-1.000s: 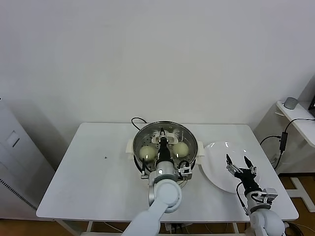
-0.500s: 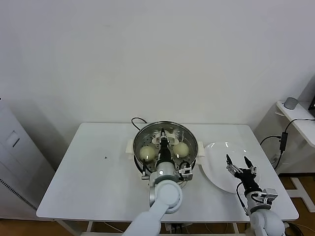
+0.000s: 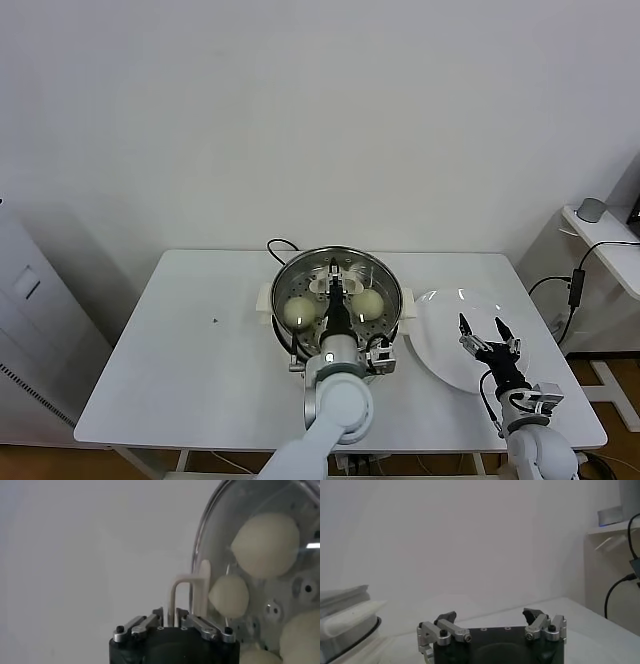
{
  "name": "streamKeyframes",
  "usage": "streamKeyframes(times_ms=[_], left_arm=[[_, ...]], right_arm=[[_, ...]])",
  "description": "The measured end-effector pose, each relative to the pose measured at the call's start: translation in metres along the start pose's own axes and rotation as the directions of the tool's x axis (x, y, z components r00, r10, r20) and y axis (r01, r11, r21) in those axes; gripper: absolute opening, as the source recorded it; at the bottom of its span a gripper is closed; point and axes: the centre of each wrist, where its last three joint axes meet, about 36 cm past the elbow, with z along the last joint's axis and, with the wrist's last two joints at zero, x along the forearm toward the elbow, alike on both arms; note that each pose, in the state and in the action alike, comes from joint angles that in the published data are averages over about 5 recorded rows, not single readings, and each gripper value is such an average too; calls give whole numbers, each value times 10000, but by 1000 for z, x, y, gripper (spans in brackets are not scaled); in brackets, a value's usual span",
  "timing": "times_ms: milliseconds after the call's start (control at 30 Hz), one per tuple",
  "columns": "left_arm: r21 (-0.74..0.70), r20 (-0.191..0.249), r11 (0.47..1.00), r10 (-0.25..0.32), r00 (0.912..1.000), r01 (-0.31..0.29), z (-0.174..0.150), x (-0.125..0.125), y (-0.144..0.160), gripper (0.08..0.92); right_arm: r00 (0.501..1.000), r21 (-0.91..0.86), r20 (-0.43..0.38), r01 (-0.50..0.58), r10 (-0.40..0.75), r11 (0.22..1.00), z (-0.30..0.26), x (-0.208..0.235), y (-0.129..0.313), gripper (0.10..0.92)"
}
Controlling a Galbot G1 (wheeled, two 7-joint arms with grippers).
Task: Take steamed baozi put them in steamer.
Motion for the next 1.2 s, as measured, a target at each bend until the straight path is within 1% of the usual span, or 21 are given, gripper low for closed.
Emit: streamKeyframes(times_ms=[300, 433, 533, 767, 900, 1000, 1100, 1200], left_arm=[[434, 74, 9990, 78, 9999, -81, 3, 16, 13, 708], [682, 78, 9976, 98, 9999, -103, 6, 22, 21, 799], [899, 68, 9959, 93, 9999, -99, 9, 28, 28, 820], [1559, -111, 9878, -27, 9999, 44, 23, 44, 47, 823], [2176, -433, 9759, -61, 9990, 153, 40, 52, 58, 823], [2863, -860, 9578, -16, 9963, 263, 60, 54, 66, 823], [3722, -1428, 9273, 150, 9896, 396, 89, 54, 71, 823], [4588, -2002, 8877, 600, 9779, 395, 129, 53, 68, 823]], right_arm=[[10000, 4, -15, 8, -8, 10000, 1, 0, 0, 823], [10000, 7, -11, 30, -30, 10000, 1, -1, 2, 823], [10000, 4, 0, 44, -44, 10000, 1, -2, 3, 823], [9999, -8, 22, 143, -142, 9999, 0, -1, 6, 823], [9995, -19, -16, 320, -320, 9995, 1, 1, 10, 823], [9988, -13, -67, 491, -491, 9988, 2, 4, 13, 823], [9975, -12, -94, 697, -697, 9976, 1, 7, 16, 823], [9958, 35, -84, 914, -913, 9958, 0, 11, 19, 823]])
